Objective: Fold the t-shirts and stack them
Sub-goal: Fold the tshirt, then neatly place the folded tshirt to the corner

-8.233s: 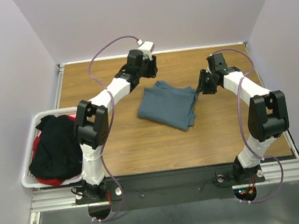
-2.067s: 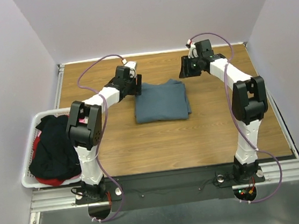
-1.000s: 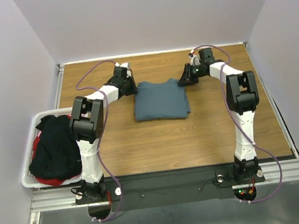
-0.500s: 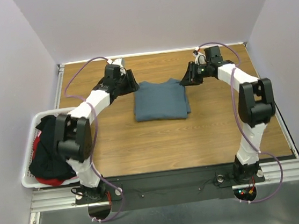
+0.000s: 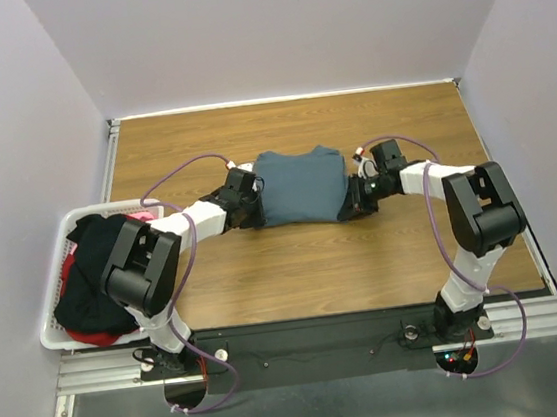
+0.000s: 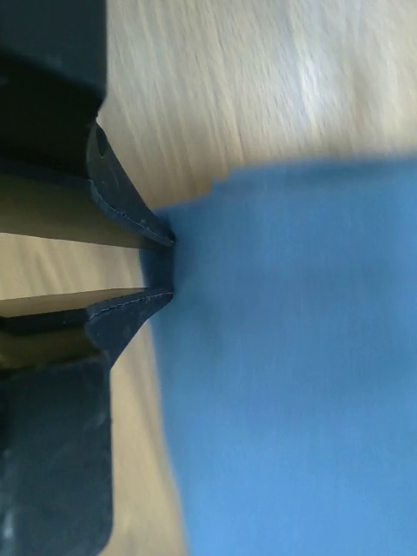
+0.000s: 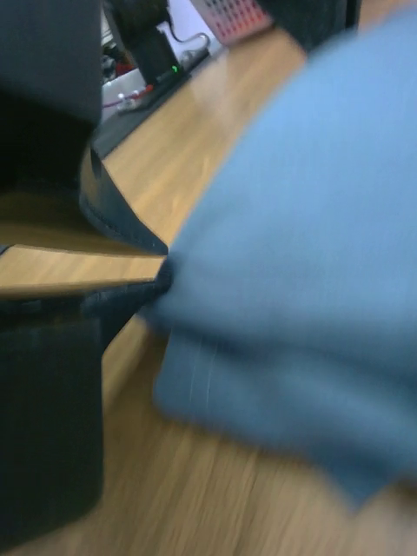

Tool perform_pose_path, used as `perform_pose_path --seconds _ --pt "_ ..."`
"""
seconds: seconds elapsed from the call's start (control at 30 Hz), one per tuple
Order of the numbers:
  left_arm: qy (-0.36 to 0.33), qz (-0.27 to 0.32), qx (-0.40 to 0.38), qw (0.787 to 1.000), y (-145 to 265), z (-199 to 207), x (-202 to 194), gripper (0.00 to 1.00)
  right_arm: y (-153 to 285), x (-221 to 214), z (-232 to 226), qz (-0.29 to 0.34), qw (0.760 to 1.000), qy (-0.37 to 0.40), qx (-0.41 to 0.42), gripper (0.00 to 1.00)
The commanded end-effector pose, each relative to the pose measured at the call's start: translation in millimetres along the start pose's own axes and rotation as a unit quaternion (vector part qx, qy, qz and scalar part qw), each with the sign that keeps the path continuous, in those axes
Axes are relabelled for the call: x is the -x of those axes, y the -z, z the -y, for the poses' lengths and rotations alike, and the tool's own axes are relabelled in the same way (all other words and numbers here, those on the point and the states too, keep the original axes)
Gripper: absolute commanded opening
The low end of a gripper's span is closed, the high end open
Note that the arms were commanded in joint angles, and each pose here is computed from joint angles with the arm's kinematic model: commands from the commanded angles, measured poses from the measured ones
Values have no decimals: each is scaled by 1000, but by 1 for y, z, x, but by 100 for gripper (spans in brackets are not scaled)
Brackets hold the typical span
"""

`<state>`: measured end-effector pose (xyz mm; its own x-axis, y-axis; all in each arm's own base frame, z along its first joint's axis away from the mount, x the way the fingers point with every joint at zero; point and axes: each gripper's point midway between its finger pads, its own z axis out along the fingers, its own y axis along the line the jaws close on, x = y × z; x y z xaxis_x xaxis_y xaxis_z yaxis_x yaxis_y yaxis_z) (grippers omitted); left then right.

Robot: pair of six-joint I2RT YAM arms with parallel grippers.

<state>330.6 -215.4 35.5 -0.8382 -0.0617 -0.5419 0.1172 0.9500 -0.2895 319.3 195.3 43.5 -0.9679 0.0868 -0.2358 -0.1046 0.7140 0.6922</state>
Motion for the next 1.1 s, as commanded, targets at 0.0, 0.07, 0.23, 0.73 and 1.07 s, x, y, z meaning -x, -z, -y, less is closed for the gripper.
perform_pose_path --seconds 0.0,0.07,0.23,0.73,1.07 --pt "2 39 52 998 -7 -23 19 33 -3 13 30 37 999 5 -30 19" --pt "6 27 67 997 -14 -33 13 29 4 17 41 50 998 -13 -35 17" --pt "16 21 71 997 -5 -38 11 29 28 39 44 93 994 -21 -44 17" --pt "-10 125 20 992 41 6 92 63 50 139 -25 155 987 23 35 30" --pt "-2 104 69 992 -15 -11 99 59 -6 186 14 137 990 -21 29 30"
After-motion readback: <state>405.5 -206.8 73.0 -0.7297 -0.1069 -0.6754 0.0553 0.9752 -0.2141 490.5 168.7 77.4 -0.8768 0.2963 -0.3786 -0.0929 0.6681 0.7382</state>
